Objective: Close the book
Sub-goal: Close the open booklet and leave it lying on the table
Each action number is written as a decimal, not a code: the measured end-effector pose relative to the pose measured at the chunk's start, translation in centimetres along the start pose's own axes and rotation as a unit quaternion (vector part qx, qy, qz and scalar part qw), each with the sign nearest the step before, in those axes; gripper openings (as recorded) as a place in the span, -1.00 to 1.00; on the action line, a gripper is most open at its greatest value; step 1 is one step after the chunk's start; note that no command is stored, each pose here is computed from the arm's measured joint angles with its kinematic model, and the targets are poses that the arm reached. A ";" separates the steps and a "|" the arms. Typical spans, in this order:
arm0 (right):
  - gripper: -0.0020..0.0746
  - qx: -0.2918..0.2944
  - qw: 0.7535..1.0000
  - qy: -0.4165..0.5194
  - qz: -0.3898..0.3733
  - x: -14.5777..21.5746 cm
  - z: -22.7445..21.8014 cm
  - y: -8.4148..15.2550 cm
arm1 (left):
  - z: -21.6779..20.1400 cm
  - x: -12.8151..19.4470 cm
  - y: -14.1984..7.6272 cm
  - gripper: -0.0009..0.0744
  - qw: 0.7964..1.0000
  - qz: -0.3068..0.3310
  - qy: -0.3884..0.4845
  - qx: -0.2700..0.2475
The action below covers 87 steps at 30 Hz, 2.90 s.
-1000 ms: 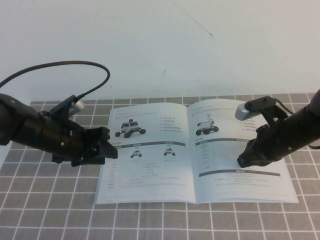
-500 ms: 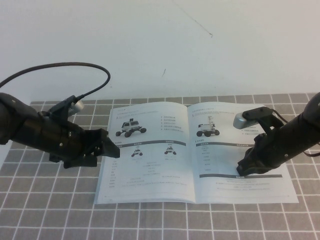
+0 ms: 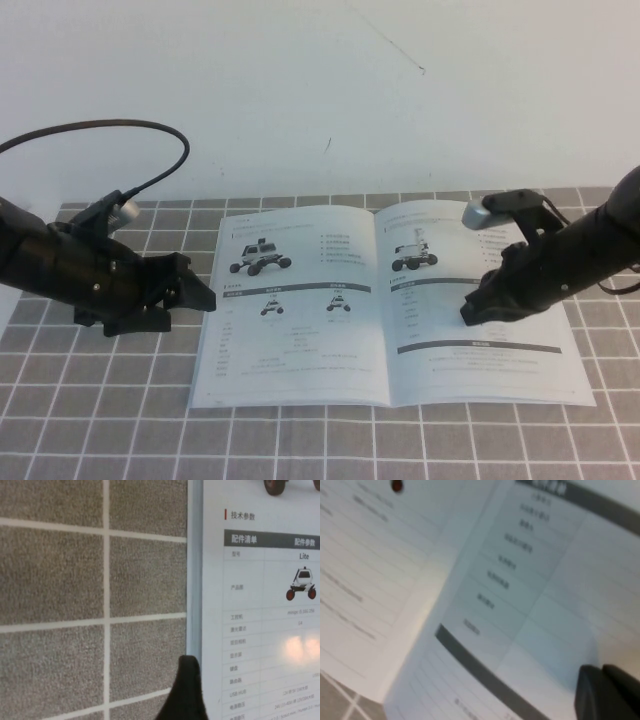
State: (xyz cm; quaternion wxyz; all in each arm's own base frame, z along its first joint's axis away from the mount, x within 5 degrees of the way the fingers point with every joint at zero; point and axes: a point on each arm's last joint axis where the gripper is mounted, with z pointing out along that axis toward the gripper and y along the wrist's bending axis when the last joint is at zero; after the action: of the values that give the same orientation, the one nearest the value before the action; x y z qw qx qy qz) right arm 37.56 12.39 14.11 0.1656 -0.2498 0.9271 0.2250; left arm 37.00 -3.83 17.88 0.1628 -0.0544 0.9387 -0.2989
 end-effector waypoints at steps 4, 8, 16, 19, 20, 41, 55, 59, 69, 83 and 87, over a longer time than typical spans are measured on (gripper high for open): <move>-0.95 -0.020 0.999 -0.037 -0.010 -1.9 -0.8 0.8 | 0.0 0.0 0.0 0.49 1.000 0.006 0.000 0.001; -0.95 -0.021 0.999 -0.038 -0.009 -2.2 0.0 0.9 | 0.0 0.0 0.0 0.49 1.000 0.010 -0.001 0.002; -0.95 -0.038 0.999 0.005 0.026 -0.7 3.4 -0.4 | 0.0 -0.1 -0.2 0.49 1.000 0.011 -0.007 0.011; -0.95 -0.039 0.998 0.011 0.038 -0.6 3.5 -0.6 | 0.0 -0.1 -0.2 0.49 1.000 0.009 -0.008 0.013; -0.95 -0.039 0.998 0.012 0.043 -0.6 3.6 -0.7 | 0.0 -0.1 -0.2 0.49 1.000 0.010 -0.008 0.013; -0.95 -0.043 0.998 0.017 0.050 -0.6 3.6 -0.7 | 4.0 -1.1 1.4 0.49 0.997 -0.024 0.043 0.052; -0.95 -0.043 0.998 0.017 0.050 -0.6 3.6 -0.7 | 3.8 -2.1 -0.3 0.48 0.987 -0.034 0.064 0.141; -0.95 -0.043 0.998 0.017 0.050 -0.6 3.6 -0.7 | 3.0 -3.0 -1.4 0.46 0.983 -0.026 0.059 0.173; -0.95 -0.044 0.998 0.017 0.050 -0.6 3.6 -0.7 | 2.4 -3.2 -1.2 0.45 0.988 0.010 0.103 0.116; -0.95 -0.045 0.998 0.018 0.050 -0.6 3.6 -0.7 | 3.8 -2.7 -0.8 0.45 0.993 0.032 0.113 -0.008; -0.95 -0.046 0.998 0.019 0.050 -0.6 3.6 -0.7 | 4.5 -2.5 -1.5 0.45 0.993 0.047 0.108 -0.025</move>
State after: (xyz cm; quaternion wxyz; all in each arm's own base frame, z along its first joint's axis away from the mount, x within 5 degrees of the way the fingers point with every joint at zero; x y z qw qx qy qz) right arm 39.13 13.93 11.07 0.1251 -0.2146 0.9301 0.2708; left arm 40.86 -7.00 15.97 0.0728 0.0183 0.9596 -0.2712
